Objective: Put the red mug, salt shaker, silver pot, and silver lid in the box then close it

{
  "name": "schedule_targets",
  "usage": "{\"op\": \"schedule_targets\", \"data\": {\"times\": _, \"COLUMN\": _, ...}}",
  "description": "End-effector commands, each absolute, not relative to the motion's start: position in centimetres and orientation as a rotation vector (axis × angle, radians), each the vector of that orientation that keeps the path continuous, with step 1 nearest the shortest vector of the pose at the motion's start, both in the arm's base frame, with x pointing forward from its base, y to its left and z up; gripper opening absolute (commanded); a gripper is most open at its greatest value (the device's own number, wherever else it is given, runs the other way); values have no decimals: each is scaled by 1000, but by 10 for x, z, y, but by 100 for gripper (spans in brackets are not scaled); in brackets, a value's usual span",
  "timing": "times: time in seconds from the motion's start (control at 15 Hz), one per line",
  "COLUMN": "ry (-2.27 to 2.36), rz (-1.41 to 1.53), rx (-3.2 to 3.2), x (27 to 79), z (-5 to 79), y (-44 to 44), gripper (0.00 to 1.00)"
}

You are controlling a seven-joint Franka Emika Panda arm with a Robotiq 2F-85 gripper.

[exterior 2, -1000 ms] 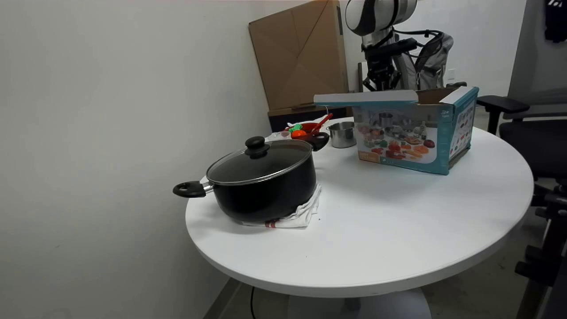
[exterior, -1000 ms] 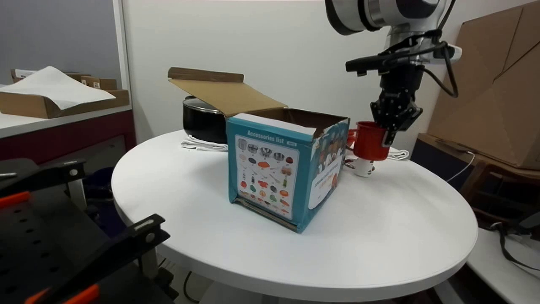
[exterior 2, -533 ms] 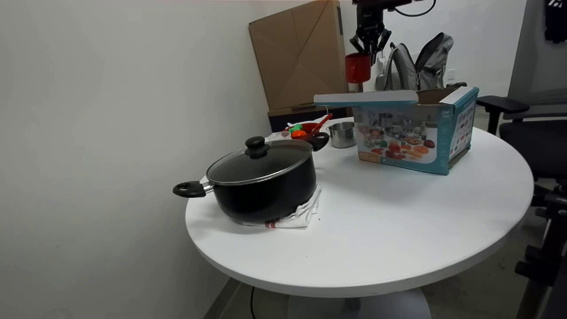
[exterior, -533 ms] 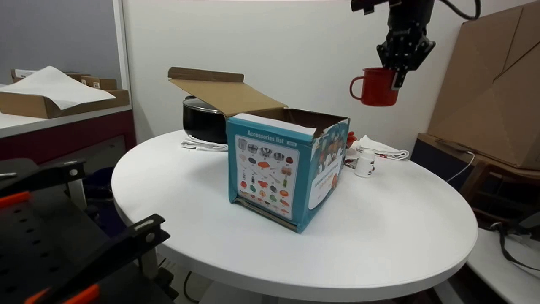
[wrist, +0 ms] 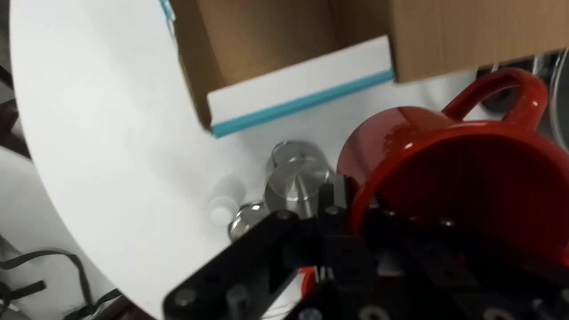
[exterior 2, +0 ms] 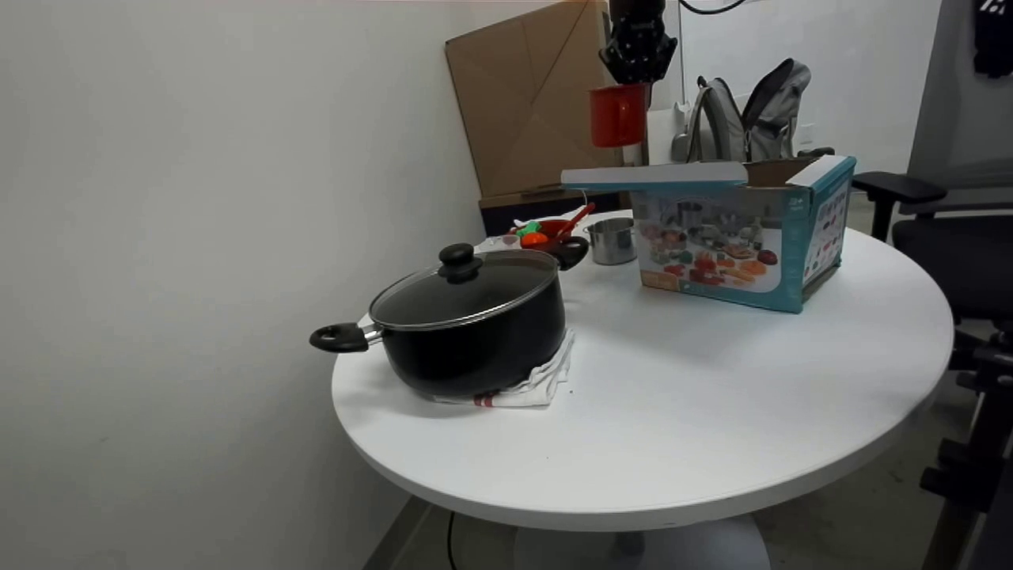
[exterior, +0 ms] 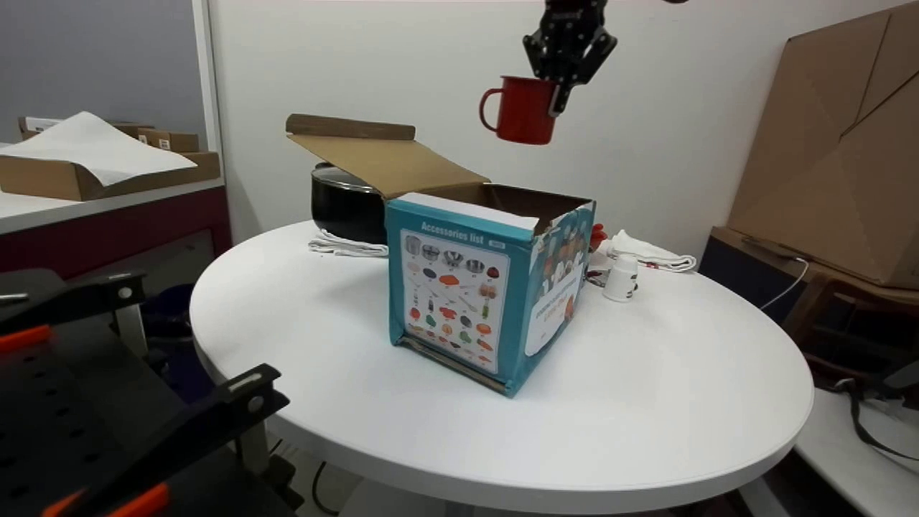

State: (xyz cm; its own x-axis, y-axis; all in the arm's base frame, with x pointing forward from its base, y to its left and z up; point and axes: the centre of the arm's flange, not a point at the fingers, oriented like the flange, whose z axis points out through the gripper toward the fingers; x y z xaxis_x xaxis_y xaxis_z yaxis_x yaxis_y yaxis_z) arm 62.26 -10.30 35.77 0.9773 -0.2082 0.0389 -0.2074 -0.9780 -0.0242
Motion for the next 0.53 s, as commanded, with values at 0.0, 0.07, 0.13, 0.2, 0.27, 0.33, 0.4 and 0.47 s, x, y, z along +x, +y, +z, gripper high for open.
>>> {"op": "schedule_targets", "data": {"times": 0.0, "ry": 114, "rz": 80, "rx": -3146, "x": 563, "z": 336, "y": -63, "gripper": 1}}
{"op": "schedule_targets", "data": {"times": 0.07, "ry": 95, "rz": 126, "rx": -3159, "x": 554, "z": 327, "y": -60, "gripper": 1}}
{"op": "schedule_targets", "data": {"times": 0.13, "ry": 76, "rz": 161, "rx": -3170, "x": 547, "z": 319, "y": -58, "gripper": 1}}
{"op": "schedule_targets", "data": {"times": 0.2, "ry": 68, "rz": 184, "rx": -3181, "x": 541, "z": 315, "y": -59, "gripper": 1}}
{"op": "schedule_targets", "data": {"times": 0.27, "ry": 65, "rz": 196, "rx": -3189, "x": 537, "z": 315, "y": -61, "gripper": 1}}
{"op": "schedule_targets", "data": {"times": 0.33, "ry": 62, "rz": 201, "rx": -3196, "x": 532, "z": 316, "y": -65, "gripper": 1}}
{"op": "schedule_targets", "data": {"times": 0.4, "ry": 66, "rz": 200, "rx": -3199, "x": 528, "z": 319, "y": -70, "gripper": 1}}
{"op": "schedule_targets", "data": {"times": 0.47, "ry": 70, "rz": 198, "rx": -3202, "x": 524, "z": 322, "y": -74, "gripper": 1}}
